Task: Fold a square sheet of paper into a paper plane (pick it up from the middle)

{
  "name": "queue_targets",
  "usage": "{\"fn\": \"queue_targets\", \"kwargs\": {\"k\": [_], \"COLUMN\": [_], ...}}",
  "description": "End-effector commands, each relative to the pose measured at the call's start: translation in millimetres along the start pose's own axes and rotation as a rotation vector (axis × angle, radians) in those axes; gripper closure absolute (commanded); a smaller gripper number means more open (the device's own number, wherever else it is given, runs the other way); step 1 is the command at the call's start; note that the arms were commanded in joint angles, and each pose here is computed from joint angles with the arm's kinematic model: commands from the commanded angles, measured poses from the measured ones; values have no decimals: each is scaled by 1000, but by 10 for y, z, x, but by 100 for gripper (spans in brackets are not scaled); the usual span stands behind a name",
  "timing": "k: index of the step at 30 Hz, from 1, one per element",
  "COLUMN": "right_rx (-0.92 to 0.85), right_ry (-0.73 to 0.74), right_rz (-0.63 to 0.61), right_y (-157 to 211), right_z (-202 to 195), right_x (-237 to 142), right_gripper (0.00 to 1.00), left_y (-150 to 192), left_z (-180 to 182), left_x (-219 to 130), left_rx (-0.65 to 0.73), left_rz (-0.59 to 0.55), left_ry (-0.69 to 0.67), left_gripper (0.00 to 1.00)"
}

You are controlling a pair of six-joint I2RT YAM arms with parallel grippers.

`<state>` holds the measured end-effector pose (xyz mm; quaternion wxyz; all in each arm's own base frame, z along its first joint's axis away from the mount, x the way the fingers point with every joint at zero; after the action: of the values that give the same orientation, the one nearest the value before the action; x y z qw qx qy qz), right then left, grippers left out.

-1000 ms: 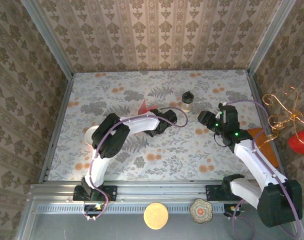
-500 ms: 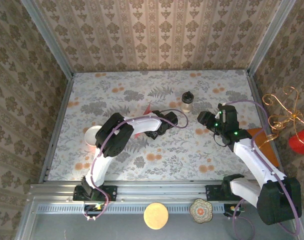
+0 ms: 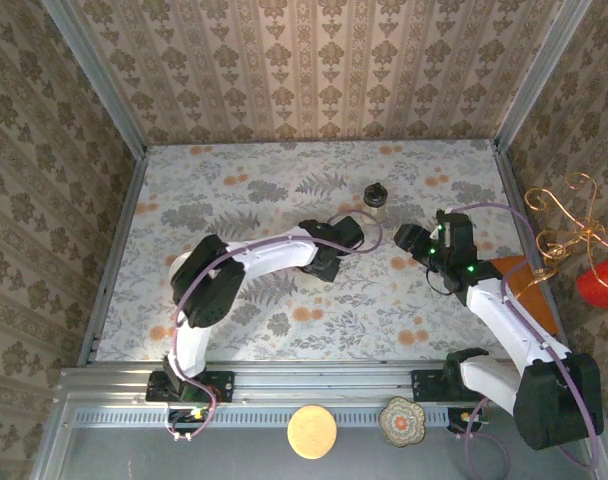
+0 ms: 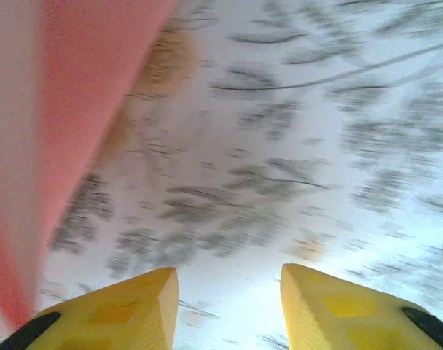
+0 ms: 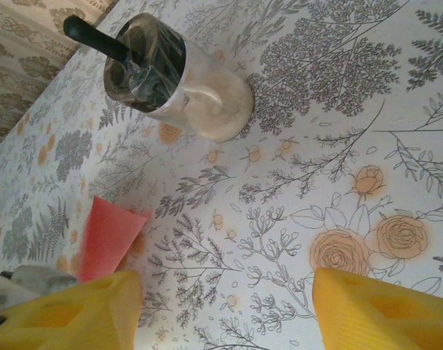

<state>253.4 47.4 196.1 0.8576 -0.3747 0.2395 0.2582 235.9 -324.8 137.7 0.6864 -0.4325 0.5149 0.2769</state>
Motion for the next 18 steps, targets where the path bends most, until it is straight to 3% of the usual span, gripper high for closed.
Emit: {"fn": "queue_targets", "kwargs": {"k": [1, 7, 13, 18], "right_rx": [15, 25, 9, 10], "right_ry": [-50, -73, -86, -94], "right_rz": [3, 32, 49, 51], "right_y": [-21, 5, 75, 124], "right_z": [42, 60, 113, 148], "right_x": [22, 80, 137, 175], "right_gripper": [35, 33, 31, 31], "left_y": [-23, -37, 78, 87], "left_z": [-173, 271, 802, 1043], "left_x": [-271, -386, -180, -41], "left_rx": [-111, -249, -375, -428], "left_rz": [-39, -107, -83, -63], "left_ry": [337, 432, 430, 427], "left_gripper": [54, 49, 47, 47]}}
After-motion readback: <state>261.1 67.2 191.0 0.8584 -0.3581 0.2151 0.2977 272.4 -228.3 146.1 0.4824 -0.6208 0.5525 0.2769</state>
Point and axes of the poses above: each hand's point on the last joint's axis, 136 mm out from that joint toward the fingers, its own x axis out along the fingers, its own z axis along the line the jaws close on, y = z × x, the point moved 9 cm from there along -x, back along the fingers
